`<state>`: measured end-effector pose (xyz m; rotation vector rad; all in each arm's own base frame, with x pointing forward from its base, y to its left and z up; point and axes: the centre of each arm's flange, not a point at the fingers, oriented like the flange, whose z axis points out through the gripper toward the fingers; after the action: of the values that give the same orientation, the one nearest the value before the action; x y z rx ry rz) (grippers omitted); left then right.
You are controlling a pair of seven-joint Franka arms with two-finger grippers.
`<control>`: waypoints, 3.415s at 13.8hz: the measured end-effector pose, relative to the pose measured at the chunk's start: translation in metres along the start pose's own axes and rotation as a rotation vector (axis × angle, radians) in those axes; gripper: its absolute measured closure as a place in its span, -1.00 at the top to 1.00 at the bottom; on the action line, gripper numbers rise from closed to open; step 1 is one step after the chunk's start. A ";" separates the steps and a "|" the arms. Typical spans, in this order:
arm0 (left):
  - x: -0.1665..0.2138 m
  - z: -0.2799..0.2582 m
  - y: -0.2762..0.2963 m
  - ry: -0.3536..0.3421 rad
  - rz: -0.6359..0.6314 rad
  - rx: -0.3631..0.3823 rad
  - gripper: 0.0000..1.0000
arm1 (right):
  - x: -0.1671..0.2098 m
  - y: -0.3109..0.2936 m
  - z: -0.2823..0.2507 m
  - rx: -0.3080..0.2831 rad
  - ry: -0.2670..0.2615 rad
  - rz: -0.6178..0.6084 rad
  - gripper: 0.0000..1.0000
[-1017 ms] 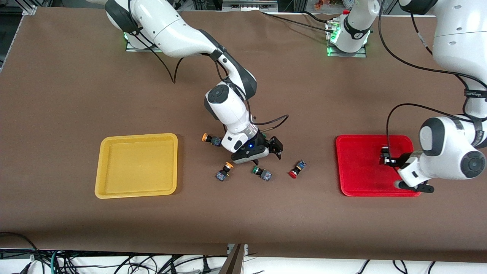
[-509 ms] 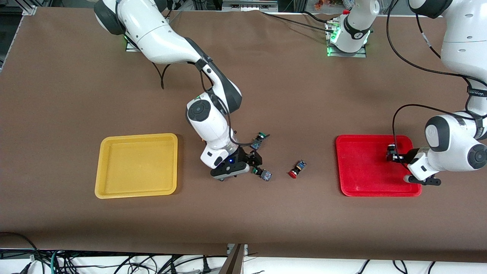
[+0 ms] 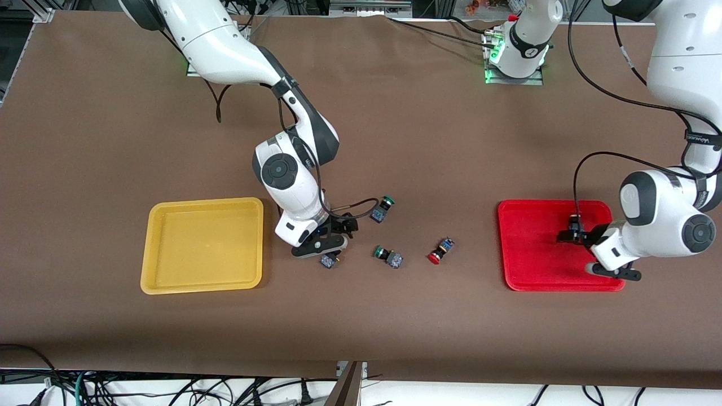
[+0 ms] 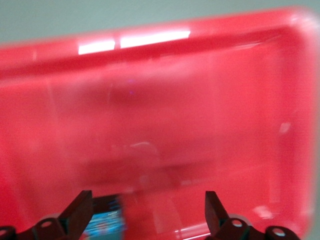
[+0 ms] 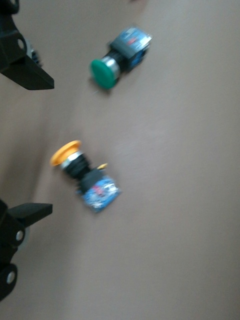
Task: Place red and yellow buttons in trays
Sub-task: 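Release the red button in the red tray and grasp the second red button, then place the red button in the red tray while the right gripper carries the yellow button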
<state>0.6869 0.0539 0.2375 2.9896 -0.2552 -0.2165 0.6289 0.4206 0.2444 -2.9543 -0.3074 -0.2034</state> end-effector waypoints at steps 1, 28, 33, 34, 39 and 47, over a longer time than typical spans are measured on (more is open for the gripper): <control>0.011 -0.013 0.029 0.013 0.037 0.003 1.00 | -0.008 0.000 0.007 -0.012 -0.037 -0.003 1.00; 0.055 0.057 0.262 0.049 0.320 0.114 -0.33 | -0.079 0.016 0.051 -0.087 -0.194 -0.028 0.44; 0.020 -0.024 0.158 0.011 0.163 0.119 -0.33 | -0.078 0.017 0.045 -0.089 -0.198 -0.027 0.95; 0.009 -0.024 0.141 -0.005 0.133 0.118 -0.33 | -0.078 0.016 0.044 -0.090 -0.202 -0.027 0.97; -0.035 0.018 0.065 -0.107 0.006 0.088 -0.33 | -0.081 0.017 0.045 -0.097 -0.222 -0.027 0.93; -0.016 -0.043 0.075 -0.071 0.012 0.094 0.74 | -0.071 0.027 0.032 -0.116 -0.228 -0.016 0.00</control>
<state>0.6657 -0.0114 0.2924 3.0757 -0.2985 -0.3191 0.5700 0.3864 0.1987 -3.0941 -0.3602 0.1192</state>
